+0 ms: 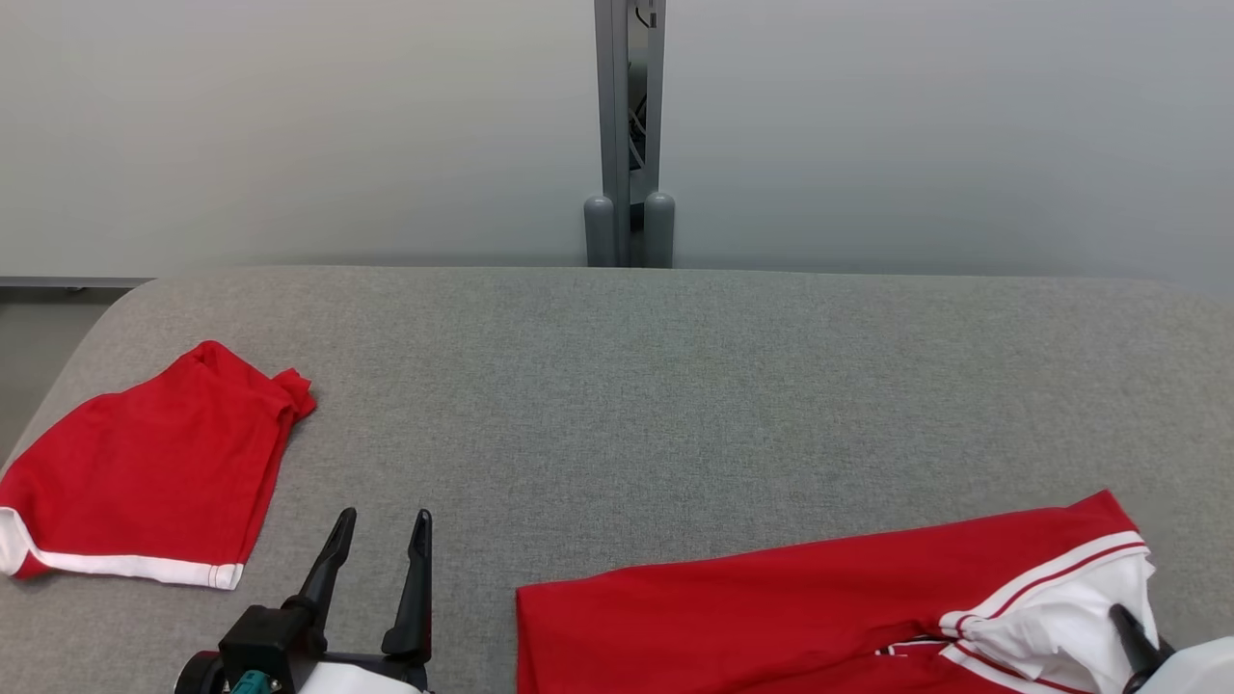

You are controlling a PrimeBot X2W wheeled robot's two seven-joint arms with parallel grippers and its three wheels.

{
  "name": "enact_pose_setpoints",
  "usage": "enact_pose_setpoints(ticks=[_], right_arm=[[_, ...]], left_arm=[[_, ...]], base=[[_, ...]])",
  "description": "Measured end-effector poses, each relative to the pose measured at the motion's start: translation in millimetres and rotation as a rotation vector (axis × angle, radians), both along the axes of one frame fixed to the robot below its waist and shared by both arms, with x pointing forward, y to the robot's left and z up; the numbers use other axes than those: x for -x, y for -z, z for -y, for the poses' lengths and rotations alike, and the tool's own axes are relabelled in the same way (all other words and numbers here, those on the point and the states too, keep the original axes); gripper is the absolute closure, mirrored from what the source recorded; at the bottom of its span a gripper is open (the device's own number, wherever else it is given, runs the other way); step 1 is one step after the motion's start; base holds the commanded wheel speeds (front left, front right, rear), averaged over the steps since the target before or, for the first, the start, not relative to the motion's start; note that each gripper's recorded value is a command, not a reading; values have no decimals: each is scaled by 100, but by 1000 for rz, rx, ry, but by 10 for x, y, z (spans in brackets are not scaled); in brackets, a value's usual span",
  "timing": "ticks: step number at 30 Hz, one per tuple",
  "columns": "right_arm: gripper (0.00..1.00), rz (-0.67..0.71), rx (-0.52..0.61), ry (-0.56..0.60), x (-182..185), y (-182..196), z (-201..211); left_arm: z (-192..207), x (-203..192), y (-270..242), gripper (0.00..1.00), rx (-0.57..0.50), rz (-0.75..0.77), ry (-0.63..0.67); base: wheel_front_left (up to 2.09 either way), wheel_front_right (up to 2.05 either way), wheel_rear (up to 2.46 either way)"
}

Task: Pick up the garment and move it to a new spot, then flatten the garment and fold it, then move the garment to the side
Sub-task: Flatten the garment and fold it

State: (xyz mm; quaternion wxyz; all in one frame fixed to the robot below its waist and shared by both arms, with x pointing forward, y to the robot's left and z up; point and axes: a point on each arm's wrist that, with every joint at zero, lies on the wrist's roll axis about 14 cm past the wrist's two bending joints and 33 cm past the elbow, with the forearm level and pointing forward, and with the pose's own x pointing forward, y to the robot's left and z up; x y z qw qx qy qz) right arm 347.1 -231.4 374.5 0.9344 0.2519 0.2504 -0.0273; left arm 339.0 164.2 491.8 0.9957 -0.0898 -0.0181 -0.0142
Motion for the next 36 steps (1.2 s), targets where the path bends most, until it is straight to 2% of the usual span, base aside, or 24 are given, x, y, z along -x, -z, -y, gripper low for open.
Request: enact_pose_setpoints(ticks=[5,14,24,36], right_arm=[[100,8,26,-13,-72,-79,65],[100,35,-76,-116,-80,-307,-239],[100,18,-300,-289,166,-568,-864],[100,35,-674,-446,406,-1045,-1774]], left_arm=[[-4,10,-20,0,7,6,-4],[36,11,-55,0,17,17,4],[118,4,-86,0,20,26,24],[88,50,-97,0,30,30,12]], base=[[0,0,0],[0,0,0],[0,0,0],[0,0,0]])
